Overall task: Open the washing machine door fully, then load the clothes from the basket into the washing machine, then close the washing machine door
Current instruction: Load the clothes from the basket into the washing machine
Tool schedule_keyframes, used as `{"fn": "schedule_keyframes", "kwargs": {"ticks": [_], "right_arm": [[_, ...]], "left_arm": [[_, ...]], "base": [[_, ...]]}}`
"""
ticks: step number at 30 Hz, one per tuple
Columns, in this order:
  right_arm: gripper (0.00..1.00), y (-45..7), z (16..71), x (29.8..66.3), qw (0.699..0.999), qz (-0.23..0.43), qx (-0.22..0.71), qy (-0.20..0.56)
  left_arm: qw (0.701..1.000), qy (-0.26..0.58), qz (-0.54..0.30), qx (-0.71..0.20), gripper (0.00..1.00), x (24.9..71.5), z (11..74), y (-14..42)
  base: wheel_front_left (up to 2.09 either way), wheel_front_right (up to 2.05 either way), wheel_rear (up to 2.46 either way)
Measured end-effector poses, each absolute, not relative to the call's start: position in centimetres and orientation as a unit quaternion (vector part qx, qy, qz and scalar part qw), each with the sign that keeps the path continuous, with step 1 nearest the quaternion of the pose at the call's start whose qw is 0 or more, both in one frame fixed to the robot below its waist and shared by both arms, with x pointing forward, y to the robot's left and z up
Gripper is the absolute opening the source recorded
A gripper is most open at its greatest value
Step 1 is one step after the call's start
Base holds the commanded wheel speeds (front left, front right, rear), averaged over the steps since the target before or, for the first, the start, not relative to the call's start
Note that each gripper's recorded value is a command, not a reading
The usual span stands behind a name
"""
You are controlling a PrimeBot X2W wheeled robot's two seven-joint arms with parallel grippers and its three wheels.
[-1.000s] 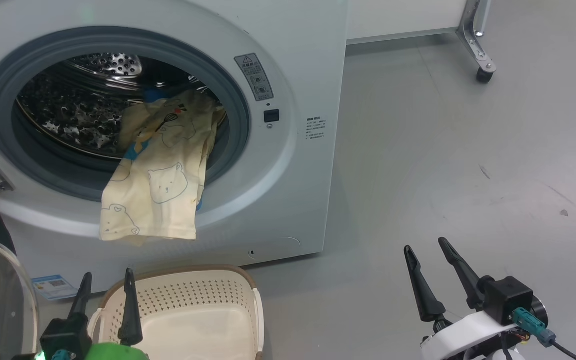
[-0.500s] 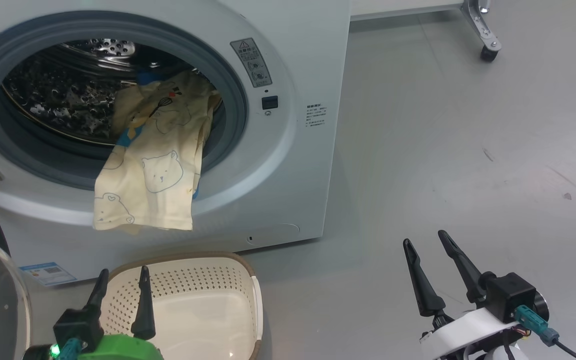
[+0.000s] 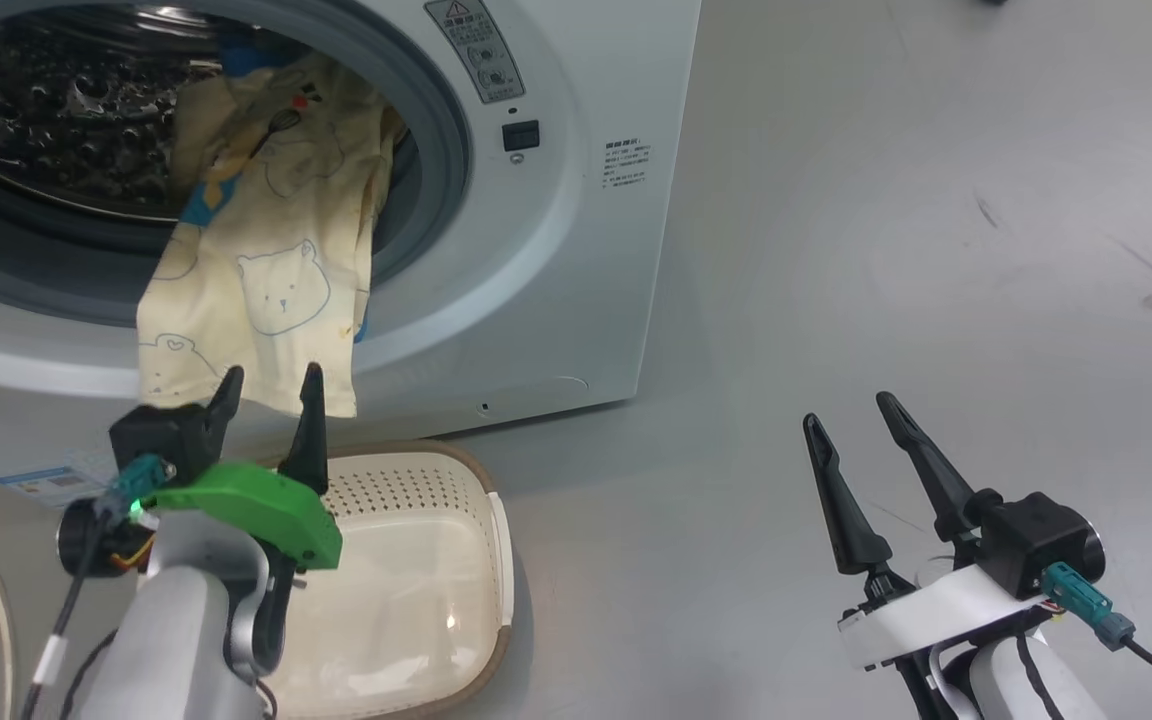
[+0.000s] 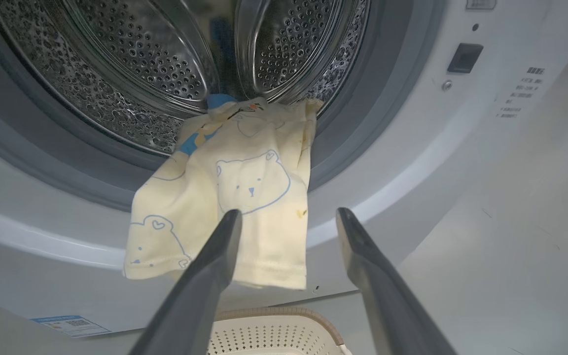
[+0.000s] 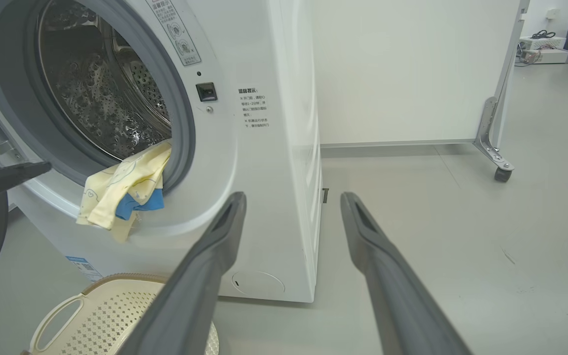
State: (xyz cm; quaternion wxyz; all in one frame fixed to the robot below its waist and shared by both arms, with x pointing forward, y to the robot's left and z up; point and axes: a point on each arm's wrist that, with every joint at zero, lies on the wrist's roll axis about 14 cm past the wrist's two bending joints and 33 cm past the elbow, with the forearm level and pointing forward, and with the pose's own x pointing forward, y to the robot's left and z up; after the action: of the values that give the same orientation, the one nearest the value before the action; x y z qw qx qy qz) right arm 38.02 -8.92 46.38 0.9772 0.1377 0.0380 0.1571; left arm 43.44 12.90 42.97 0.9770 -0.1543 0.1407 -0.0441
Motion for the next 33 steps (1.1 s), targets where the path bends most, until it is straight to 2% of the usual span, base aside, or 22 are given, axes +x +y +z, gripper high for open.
{"fn": "schedule_keyframes", "kwargs": {"ticks": [13, 25, 33], "right_arm": [[1.00, -9.5, 44.8, 40.9, 0.978, 0.148, 0.139, 0.048], [1.00, -11.3, 42.7, 42.2, 0.980, 0.119, 0.141, 0.070], [1.00, -12.8, 41.0, 42.8, 0.982, 0.096, 0.135, 0.088]], "left_arm": [[0.966, 0.215, -0.050, -0.133, 1.00, 52.0, 40.8, 13.2], [0.941, 0.325, -0.053, -0.083, 1.00, 56.0, 35.2, 14.0], [0.910, 0.406, -0.044, -0.074, 1.00, 57.4, 31.4, 14.1]], "base": [[0.00, 0.00, 0.00], [0.00, 0.00, 0.00], [0.00, 0.00, 0.00]]}}
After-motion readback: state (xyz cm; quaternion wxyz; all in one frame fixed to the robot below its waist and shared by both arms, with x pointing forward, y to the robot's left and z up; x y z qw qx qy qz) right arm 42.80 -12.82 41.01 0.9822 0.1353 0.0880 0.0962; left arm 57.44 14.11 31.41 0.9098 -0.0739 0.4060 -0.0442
